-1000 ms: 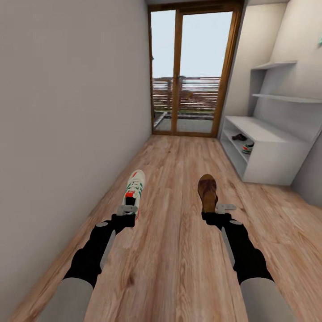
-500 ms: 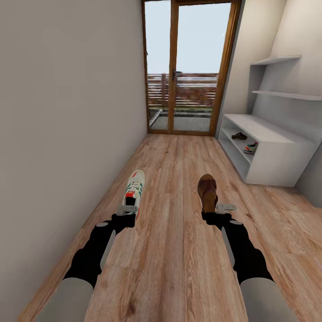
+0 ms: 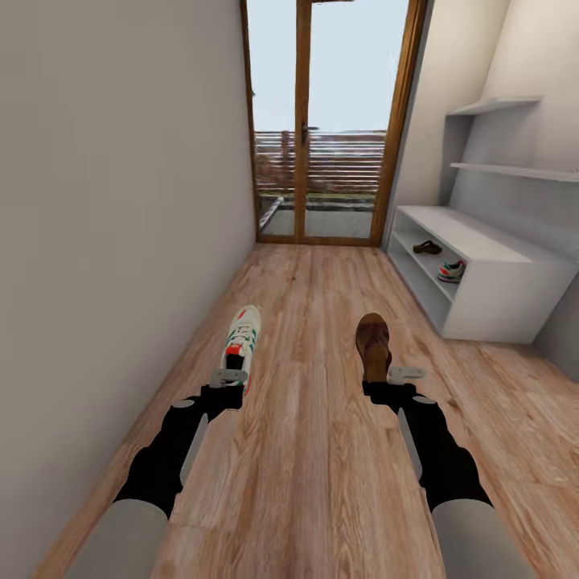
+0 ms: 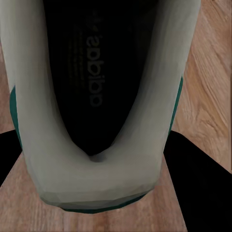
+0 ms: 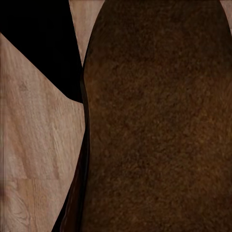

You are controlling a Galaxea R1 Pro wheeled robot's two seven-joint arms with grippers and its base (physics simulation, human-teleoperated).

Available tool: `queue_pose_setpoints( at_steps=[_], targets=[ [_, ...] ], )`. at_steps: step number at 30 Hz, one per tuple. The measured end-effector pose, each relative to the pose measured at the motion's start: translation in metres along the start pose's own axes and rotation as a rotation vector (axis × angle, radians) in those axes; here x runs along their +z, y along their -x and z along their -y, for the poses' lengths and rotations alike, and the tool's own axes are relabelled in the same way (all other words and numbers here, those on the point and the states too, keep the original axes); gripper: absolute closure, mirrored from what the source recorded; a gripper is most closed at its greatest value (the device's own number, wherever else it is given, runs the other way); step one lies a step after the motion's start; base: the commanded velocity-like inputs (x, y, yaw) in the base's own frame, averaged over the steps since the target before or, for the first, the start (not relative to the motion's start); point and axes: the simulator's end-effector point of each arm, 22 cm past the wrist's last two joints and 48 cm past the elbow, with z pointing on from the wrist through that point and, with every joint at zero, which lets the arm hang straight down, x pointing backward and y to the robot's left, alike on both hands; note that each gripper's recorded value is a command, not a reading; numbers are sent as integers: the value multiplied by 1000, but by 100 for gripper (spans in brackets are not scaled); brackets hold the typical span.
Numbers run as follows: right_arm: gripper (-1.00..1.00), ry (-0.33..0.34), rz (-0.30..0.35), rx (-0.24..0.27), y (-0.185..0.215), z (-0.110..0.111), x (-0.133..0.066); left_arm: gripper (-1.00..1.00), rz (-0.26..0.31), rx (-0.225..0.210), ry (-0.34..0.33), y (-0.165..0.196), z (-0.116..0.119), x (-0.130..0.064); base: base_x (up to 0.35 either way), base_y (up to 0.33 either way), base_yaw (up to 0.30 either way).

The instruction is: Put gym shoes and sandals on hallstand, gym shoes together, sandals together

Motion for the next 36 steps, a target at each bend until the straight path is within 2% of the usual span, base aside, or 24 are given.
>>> queue_pose_setpoints(
  at_steps=[8, 36],
  targets=[
    [100, 0, 0, 0, 0, 0, 0, 100, 0, 0, 0, 0, 0, 0, 344, 0, -193],
    [100, 1, -8, -1, -4, 0, 2, 100, -7, -2, 0, -4, -1, 2, 344, 0, -5]
  ],
)
